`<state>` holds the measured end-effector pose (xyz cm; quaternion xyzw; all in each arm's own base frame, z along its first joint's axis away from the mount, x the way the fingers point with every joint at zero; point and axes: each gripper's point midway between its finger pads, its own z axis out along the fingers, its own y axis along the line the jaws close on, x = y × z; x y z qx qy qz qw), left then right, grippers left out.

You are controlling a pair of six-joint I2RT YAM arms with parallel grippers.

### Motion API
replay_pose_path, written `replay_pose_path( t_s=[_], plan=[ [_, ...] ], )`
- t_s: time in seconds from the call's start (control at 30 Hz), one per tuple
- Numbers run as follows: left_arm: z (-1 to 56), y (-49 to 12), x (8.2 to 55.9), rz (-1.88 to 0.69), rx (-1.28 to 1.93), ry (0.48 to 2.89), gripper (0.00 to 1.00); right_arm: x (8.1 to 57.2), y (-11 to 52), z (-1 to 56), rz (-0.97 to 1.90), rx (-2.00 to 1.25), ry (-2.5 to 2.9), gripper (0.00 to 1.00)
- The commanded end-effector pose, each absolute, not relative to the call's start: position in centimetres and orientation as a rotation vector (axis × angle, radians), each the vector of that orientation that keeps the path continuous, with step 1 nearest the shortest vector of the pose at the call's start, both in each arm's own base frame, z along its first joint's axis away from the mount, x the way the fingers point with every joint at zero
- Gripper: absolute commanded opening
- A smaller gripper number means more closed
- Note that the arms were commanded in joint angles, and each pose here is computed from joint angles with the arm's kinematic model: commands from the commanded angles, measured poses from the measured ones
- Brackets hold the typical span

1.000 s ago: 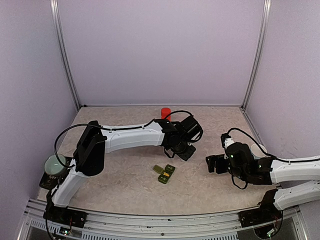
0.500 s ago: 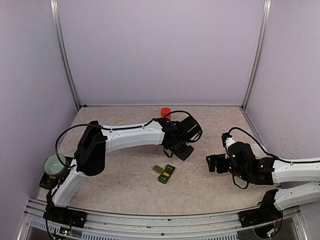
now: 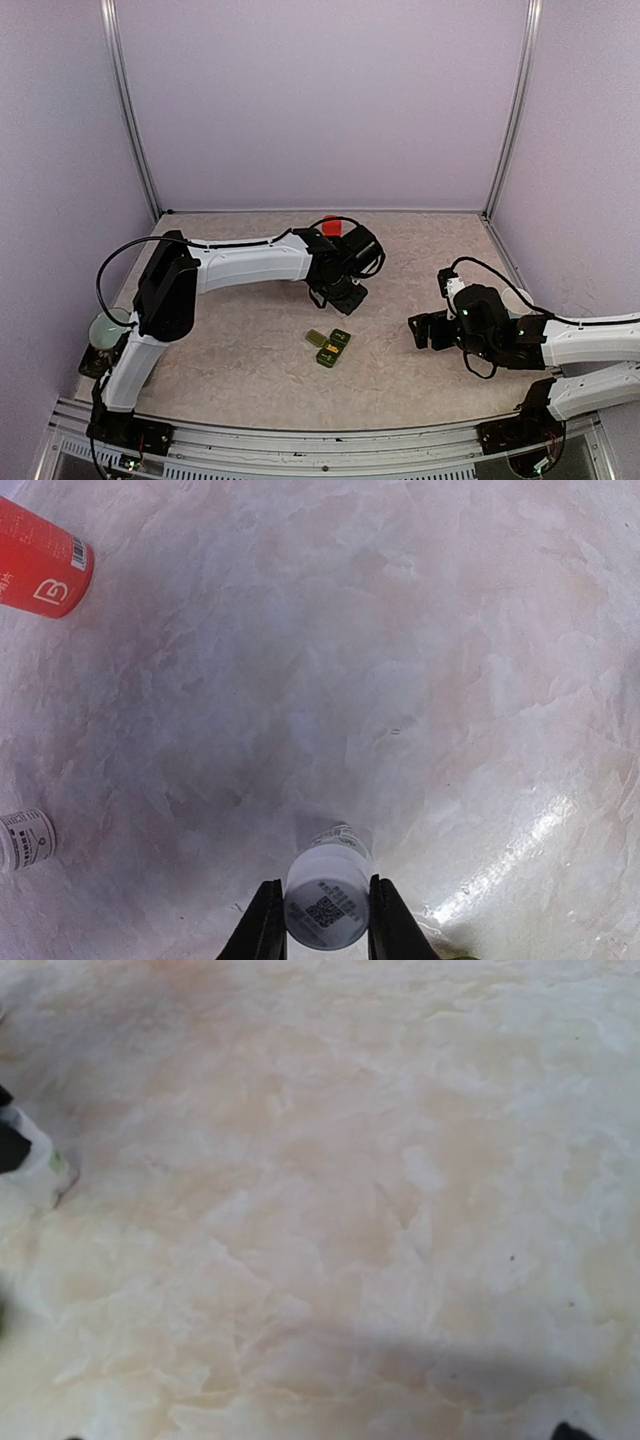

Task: Sort the pills into containers

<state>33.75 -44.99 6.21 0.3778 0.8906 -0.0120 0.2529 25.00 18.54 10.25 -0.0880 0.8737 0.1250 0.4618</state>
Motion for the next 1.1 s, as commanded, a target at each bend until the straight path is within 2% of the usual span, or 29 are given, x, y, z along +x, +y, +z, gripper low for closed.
replay_pose_path(
  t_s=[0.0, 0.07, 0.53, 1.07],
  plan=[
    [5.0, -43.0, 32.5, 0.024, 1.075, 2.478, 0.28, 25.5, 19.0, 11.1, 0.332, -0.215, 2.127, 1.0],
    [5.1, -42.9, 32.6, 0.02, 1.07, 2.477, 0.31, 25.5, 19.1, 11.1, 0.333, -0.215, 2.126, 1.0],
    [6.9, -42.9, 33.8, -0.012, 1.006, 2.45, 0.38, 25.5, 19.1, 11.1, 0.335, -0.219, 2.13, 1.0],
    [5.7, -42.9, 34.2, -0.114, 1.016, 2.505, 0.42, 25.6, 19.4, 11.6, 0.341, -0.229, 2.121, 1.0]
  ],
)
